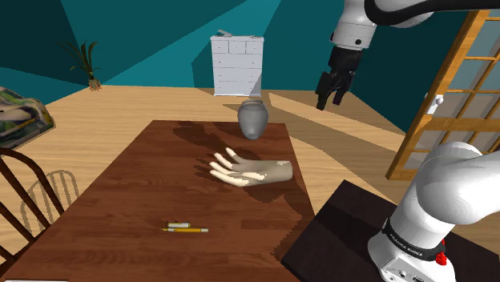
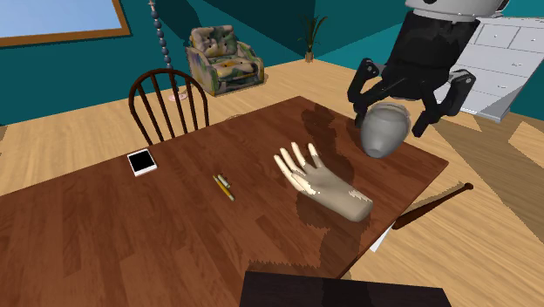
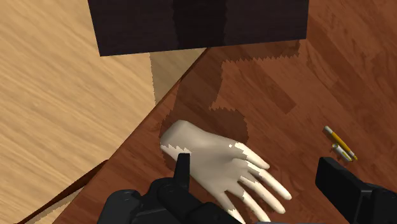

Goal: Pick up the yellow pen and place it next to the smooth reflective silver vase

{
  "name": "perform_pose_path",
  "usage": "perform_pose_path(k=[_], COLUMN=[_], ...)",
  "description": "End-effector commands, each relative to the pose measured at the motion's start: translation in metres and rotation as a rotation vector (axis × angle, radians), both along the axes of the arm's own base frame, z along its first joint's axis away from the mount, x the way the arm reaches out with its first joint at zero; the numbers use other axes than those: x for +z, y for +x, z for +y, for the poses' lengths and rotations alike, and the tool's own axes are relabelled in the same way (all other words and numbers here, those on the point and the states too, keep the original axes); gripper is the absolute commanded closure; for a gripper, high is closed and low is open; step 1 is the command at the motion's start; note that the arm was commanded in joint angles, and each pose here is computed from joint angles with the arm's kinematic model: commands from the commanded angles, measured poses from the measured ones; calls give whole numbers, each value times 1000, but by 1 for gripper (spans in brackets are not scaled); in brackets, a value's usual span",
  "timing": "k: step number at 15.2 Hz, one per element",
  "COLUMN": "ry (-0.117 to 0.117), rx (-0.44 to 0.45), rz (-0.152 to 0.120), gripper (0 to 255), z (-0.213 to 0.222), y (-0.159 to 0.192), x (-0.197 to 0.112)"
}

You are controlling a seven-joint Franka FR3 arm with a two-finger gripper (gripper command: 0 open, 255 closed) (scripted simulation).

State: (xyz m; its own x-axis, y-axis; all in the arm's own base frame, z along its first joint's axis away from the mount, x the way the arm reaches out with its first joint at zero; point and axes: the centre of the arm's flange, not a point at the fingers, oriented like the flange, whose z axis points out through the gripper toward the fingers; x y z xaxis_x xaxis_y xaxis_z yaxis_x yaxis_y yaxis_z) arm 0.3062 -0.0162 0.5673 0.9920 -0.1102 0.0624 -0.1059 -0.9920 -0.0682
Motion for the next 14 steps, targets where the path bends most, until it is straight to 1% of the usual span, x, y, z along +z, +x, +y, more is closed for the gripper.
perform_pose_path(k=[1,14], ry=[0,-11], rx=[0,154], rz=[0,27], gripper=[0,0], z=[0,98], y=[0,101], x=[0,-104])
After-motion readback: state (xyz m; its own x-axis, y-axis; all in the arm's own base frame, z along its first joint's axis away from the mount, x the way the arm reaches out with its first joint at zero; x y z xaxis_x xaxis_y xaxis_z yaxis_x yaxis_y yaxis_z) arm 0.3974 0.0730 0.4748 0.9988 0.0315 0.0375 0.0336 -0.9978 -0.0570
